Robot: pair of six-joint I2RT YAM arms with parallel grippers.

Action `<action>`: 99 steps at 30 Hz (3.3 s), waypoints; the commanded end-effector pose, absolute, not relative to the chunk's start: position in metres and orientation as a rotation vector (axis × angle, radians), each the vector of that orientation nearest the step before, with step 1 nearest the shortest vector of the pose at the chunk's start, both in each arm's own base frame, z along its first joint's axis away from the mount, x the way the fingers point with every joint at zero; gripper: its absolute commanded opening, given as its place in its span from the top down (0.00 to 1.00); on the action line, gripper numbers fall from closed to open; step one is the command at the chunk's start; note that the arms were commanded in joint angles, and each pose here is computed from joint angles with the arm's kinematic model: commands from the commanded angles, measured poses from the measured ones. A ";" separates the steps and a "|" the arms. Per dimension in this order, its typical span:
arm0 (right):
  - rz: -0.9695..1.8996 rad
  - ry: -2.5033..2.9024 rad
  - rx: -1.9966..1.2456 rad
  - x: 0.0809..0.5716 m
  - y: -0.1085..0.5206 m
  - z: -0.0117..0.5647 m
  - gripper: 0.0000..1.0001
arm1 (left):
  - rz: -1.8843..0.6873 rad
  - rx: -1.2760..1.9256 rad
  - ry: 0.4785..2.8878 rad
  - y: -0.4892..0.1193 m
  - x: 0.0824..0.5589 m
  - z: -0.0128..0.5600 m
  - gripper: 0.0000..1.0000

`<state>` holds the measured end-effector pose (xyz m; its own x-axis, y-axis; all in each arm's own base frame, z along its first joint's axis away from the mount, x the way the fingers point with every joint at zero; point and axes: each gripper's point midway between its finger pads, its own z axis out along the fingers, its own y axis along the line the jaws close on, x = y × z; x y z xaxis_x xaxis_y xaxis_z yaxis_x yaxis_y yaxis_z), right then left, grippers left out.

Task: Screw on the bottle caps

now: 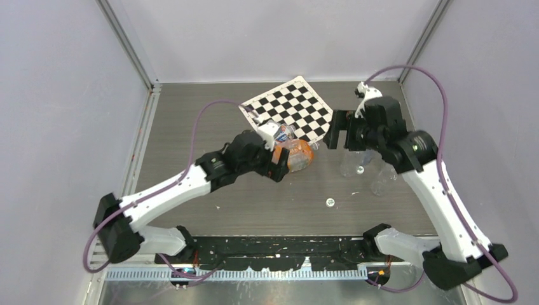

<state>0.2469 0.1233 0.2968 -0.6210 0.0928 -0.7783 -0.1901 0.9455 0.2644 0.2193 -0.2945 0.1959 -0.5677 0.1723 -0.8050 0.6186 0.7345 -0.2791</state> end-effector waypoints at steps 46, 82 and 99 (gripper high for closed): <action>0.176 2.108 -0.089 0.212 0.068 0.345 0.00 | 0.172 1.022 1.920 -0.360 0.270 0.187 1.00; 0.064 2.568 0.357 0.189 0.124 0.068 0.24 | -0.842 0.749 1.499 -0.256 0.142 0.207 1.00; 0.064 2.700 0.485 0.183 0.118 0.016 0.39 | -0.837 0.874 1.511 -0.261 0.133 0.207 1.00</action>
